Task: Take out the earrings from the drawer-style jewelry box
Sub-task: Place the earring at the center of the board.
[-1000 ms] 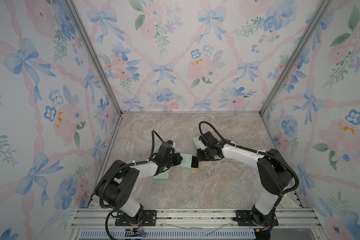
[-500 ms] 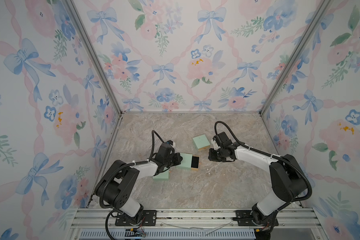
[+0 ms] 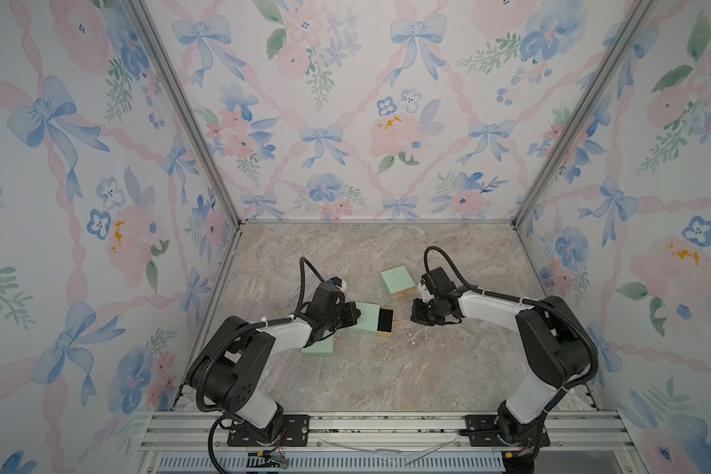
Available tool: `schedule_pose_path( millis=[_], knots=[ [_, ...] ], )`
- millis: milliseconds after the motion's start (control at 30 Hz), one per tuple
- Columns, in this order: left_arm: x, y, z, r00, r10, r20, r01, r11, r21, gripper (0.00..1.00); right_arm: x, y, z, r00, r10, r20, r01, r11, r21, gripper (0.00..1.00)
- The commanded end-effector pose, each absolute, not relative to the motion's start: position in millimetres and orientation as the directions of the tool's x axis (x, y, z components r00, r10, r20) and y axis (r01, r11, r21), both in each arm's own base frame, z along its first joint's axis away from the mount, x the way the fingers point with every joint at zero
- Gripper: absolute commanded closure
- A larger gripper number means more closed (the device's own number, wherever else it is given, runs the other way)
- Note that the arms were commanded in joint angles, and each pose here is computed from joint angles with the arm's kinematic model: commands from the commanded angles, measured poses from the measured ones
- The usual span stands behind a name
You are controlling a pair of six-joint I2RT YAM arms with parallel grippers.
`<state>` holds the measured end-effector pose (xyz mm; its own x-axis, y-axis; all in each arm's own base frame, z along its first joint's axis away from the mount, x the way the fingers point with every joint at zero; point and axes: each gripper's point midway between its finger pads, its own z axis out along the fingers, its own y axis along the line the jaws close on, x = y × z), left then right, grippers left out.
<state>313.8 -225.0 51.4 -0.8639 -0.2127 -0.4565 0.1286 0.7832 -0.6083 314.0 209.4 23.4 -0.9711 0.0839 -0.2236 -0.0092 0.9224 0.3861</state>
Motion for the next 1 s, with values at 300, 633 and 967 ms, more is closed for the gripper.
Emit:
schedule_pose_path(
  millis=[300,633,967],
  knots=[
    [278,-194,6,-0.932,-0.167,-0.322,0.014,0.871,-0.491,1.0,311,207,14,-0.974,0.1,-0.202,0.014,0.921,0.388,0.82],
    [298,-201,53,-0.891,-0.187,-0.413,0.056,0.858,-0.511,1.0,315,207,31,-0.964,0.089,-0.249,-0.018,0.917,0.398,0.77],
    [315,-187,89,-0.846,-0.195,-0.497,0.075,0.878,-0.473,1.0,315,220,60,-0.939,0.055,-0.34,-0.094,0.909,0.406,0.8]
  ],
)
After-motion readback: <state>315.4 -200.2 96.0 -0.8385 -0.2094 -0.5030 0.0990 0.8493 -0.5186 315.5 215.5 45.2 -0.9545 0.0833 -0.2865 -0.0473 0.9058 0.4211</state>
